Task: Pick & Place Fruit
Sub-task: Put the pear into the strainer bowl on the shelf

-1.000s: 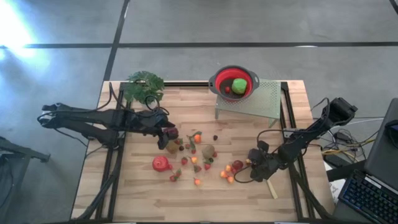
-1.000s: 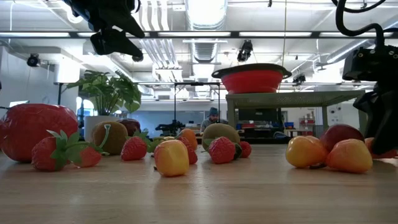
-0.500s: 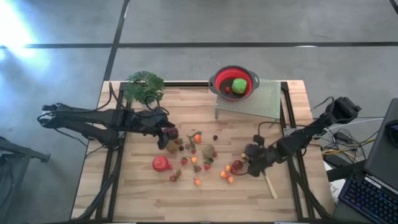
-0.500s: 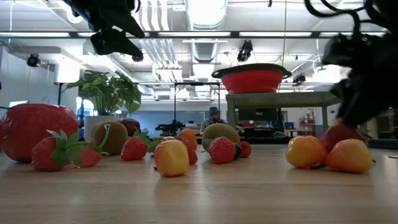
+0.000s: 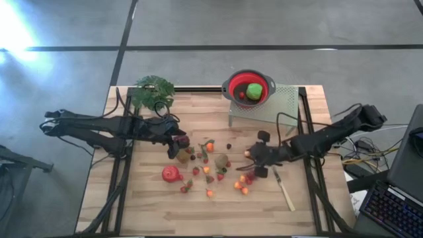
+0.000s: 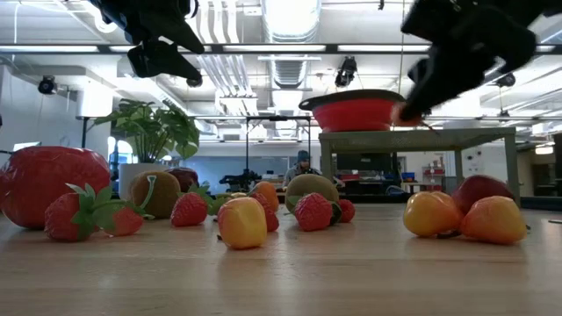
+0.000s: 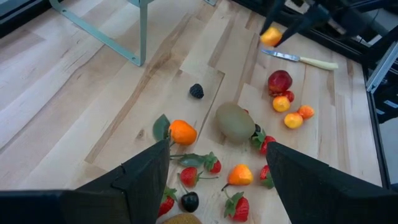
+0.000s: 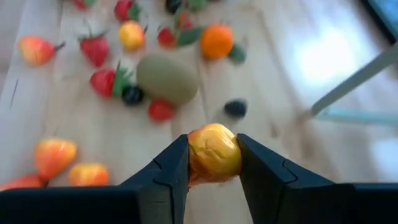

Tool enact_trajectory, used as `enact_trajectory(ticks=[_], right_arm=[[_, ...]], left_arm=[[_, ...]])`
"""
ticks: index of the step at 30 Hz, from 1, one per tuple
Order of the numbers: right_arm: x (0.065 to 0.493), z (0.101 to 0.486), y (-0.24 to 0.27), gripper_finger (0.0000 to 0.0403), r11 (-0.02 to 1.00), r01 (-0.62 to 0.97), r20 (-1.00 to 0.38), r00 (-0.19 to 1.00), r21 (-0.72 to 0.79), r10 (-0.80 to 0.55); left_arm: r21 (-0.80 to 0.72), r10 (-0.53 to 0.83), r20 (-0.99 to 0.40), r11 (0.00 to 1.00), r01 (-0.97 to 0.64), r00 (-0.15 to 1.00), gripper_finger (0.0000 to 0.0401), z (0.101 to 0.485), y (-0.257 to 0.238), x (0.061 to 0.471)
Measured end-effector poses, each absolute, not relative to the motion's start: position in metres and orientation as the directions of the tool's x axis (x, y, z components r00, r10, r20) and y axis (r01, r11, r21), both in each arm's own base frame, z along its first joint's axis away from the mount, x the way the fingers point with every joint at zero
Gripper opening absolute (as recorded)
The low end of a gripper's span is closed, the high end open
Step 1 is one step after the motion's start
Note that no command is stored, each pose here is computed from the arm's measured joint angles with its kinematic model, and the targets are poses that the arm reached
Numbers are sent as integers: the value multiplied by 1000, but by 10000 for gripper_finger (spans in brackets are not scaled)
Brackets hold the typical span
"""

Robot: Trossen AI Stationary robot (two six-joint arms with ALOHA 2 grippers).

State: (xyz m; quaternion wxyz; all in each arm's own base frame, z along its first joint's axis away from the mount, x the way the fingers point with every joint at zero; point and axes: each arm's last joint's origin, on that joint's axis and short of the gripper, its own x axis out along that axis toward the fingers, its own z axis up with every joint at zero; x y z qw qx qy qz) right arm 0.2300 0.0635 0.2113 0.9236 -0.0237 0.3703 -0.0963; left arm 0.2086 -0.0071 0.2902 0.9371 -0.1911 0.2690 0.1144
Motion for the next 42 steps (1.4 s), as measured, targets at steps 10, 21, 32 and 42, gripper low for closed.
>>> enact_trajectory(ticks=[10,21,32,42], right_arm=[[251,246,27,108,954,212,-610,734,-211,-298],[263,297,-11,113,915,290,-520,756,-280,-399],[261,356,-40,116,870,350,-439,759,-347,-481],[250,370,-89,110,878,396,-438,762,-269,-477]], left_arm=[[-297,112,-547,901,-317,829,273,290,-7,209],[-297,112,-548,901,-317,829,273,290,-7,209],[-297,112,-547,901,-317,829,273,290,-7,209],[-297,112,-548,901,-317,829,273,290,-7,209]])
